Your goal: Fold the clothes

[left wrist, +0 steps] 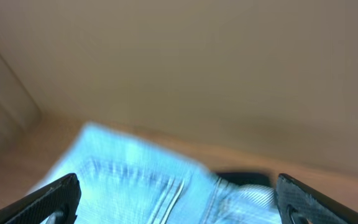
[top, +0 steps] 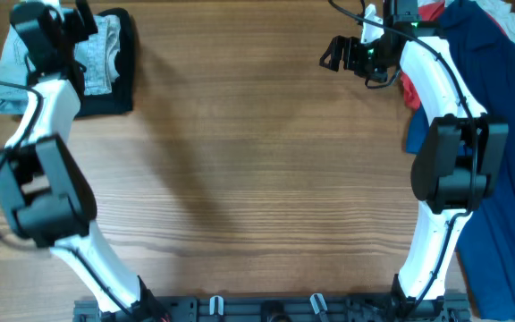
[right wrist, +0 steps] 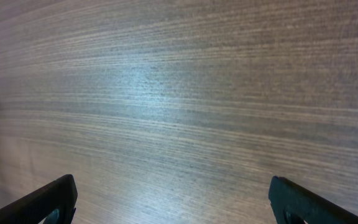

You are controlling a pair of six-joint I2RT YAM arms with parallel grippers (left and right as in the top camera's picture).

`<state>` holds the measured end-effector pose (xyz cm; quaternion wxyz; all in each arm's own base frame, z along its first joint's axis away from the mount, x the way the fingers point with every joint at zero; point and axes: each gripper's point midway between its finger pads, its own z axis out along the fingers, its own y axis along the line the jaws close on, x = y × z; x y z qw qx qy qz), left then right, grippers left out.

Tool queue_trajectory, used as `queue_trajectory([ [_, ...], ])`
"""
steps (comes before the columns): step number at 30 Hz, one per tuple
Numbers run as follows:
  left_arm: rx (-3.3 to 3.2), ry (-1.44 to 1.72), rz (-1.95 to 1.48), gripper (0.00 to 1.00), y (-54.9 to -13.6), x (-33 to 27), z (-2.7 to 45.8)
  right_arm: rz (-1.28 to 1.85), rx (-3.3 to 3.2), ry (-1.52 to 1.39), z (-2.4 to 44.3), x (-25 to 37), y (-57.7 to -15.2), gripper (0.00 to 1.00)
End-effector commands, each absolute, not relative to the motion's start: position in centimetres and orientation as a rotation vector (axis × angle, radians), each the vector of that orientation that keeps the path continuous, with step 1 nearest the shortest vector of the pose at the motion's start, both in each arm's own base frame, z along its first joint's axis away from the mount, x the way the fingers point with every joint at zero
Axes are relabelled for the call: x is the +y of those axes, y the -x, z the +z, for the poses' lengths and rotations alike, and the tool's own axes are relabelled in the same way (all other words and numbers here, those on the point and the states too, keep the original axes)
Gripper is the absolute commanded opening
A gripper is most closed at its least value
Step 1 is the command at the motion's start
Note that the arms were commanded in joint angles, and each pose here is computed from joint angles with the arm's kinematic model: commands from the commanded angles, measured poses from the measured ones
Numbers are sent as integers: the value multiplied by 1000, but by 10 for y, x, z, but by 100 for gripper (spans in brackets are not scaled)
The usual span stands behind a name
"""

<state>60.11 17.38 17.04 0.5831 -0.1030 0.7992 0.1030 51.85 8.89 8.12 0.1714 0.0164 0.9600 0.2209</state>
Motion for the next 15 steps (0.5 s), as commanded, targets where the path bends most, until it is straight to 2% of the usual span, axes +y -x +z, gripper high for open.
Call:
queue_trajectory([
  [1,2052,228,159,100,-603,157,67,613,2678,6,102,92,-523,99],
  [4,2269,228,117,100,-583,137,-21,613,2682,8,102,92,-522,100],
  [6,2358,219,99,100,-571,125,-60,613,2681,8,102,92,-522,100],
  [8,2388,209,90,100,-567,118,-72,614,2681,8,102,92,-522,100],
  [11,2341,180,92,100,-578,110,-47,614,2690,5,101,92,-520,100],
  [13,2262,159,109,100,-589,108,0,614,2690,5,101,92,-520,100],
  [15,2145,149,119,100,-598,108,74,598,2630,27,120,91,-527,100],
])
